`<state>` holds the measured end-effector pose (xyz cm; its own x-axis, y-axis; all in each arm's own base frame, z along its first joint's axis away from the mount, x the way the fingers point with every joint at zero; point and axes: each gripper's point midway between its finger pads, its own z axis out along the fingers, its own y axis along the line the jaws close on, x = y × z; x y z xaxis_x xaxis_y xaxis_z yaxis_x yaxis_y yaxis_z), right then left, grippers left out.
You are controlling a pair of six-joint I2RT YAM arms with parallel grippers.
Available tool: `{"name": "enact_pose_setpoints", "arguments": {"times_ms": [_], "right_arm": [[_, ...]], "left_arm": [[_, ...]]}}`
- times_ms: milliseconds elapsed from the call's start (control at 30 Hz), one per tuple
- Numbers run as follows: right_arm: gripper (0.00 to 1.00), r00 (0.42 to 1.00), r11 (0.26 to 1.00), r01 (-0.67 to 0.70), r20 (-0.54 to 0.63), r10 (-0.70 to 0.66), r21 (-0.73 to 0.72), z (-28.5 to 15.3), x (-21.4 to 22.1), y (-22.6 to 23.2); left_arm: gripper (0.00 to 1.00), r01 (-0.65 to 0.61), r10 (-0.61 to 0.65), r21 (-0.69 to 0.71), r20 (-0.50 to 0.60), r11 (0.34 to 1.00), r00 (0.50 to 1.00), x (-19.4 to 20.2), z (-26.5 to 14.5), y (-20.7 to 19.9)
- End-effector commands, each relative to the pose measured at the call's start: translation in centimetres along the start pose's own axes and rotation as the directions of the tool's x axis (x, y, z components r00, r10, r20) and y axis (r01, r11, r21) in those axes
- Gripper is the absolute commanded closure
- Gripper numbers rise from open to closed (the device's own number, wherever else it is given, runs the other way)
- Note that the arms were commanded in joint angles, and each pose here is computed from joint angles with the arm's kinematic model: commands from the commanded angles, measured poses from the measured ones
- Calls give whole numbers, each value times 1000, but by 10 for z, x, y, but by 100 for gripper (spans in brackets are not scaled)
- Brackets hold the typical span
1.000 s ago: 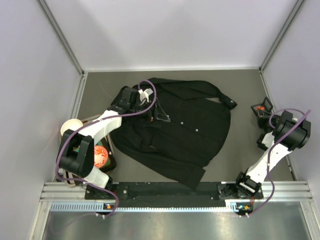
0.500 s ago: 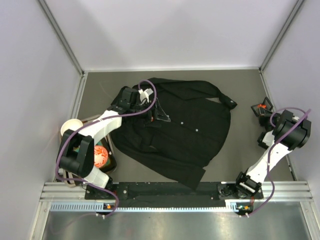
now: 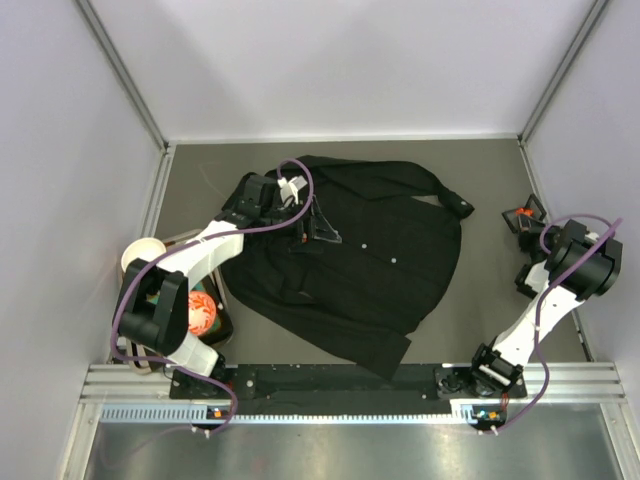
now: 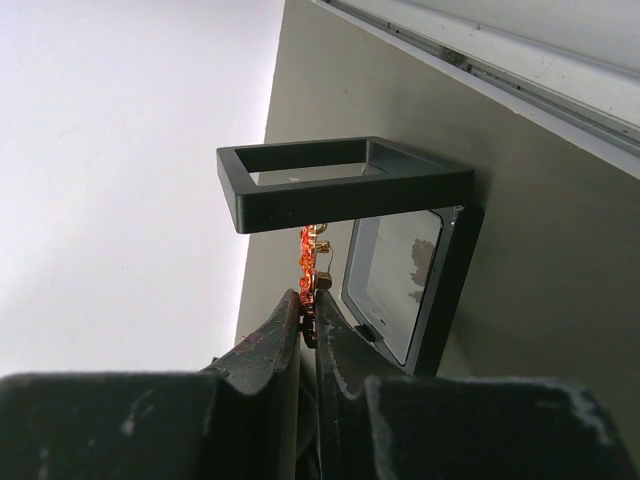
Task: Remove the brooch from the garment
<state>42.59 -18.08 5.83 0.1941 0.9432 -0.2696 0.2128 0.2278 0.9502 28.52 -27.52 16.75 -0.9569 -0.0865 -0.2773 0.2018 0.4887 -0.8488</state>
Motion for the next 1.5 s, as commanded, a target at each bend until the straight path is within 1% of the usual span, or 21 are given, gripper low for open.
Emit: {"name": "enact_pose_setpoints", "arguments": {"times_ms": [0,900,1267,1300,1400,1467], "right_arm": [[92,998,997,56,38,-54,-54,8,-11,15],[88,995,994,103,-9,-103,23,13,-1,5],[82,992,992,121,-26,-120,36,14,1,5],[79,992,992,122,-28,-121,38,14,1,5],[77,991,990,135,-25,-134,41,12,0,7],[75,990,989,142,-25,-141,50,10,1,5]], "left_arm": [[10,-54,54,40,9,998,999,-7,2,-9],[10,-68,68,49,12,996,998,-6,-1,-14],[10,-72,71,51,11,996,997,-5,-1,-16],[10,-73,73,51,12,996,997,-5,-1,-16],[10,-74,74,53,11,996,997,-5,-1,-16],[10,-75,74,53,14,996,997,-5,-2,-16]]}}
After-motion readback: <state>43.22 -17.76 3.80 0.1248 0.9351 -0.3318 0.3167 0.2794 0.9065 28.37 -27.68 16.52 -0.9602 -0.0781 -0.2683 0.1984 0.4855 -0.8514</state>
